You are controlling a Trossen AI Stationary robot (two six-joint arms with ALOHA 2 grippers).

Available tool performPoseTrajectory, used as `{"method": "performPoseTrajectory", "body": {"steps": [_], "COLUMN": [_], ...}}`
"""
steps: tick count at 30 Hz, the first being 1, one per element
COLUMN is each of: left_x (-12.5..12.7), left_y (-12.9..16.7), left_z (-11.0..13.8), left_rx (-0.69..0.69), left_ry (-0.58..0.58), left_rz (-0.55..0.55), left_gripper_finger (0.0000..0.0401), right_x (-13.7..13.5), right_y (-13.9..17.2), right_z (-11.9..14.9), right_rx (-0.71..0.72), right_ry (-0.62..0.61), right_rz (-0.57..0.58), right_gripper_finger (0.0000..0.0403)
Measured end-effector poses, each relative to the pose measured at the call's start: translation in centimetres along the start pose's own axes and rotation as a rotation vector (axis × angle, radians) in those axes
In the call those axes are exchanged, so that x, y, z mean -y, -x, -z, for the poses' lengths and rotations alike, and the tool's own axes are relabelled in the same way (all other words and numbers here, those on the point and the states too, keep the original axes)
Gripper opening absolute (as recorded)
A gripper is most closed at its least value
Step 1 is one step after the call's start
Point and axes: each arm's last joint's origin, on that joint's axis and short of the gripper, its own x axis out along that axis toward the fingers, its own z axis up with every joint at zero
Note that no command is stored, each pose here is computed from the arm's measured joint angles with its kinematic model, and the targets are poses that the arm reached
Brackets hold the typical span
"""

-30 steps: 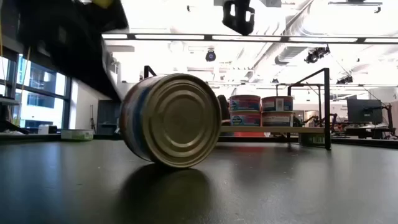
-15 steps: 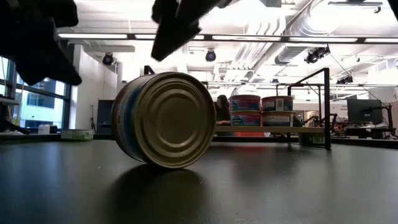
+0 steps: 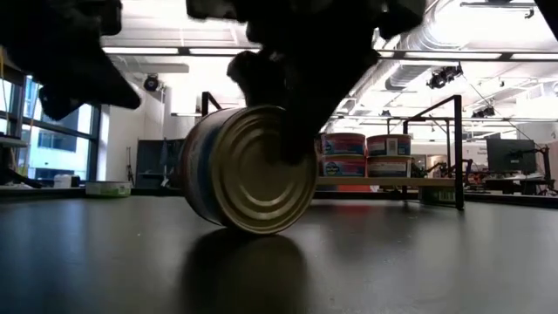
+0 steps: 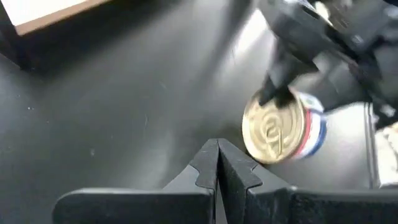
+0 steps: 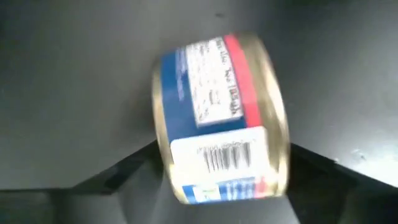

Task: Stack canned seafood by type on shelf
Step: Stack the blue-pink tuna can on top of the other blue-pink tuna can on the shelf

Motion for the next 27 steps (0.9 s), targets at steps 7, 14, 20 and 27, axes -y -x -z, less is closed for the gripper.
{"method": "performPoseTrajectory", "body": {"steps": [7, 14, 20, 27], "left_x": [-0.4, -0.9, -0.8, -0.3], "left_y": [-1.2, -2.4, -3.0, -2.9], "left_z": [-1.7, -3.5, -5.1, -5.7], "left_rx": [0.054, 0.066, 0.147, 0.178], "left_ry": [0.001, -0.010, -0.074, -0.047], "left_rz": [-0.019, 0.004, 0.041, 0.110], "left_gripper_finger": [0.0000, 0.0000, 0.0000, 0.0000], "right_x": [0.8, 3.2, 6.7, 9.8], "right_y": [5.4, 13.2, 19.5, 18.7], "right_z": [0.7, 5.2, 10.9, 20.0], "right_rx": [0.039, -0.067, -0.055, -0.214], "right_ry": [-0.079, -0.225, -0.462, -0.702], "right_rz": [0.087, 0.351, 0.620, 0.729], "right_gripper_finger": [0.0169, 0.0169, 0.0169, 0.0169]}}
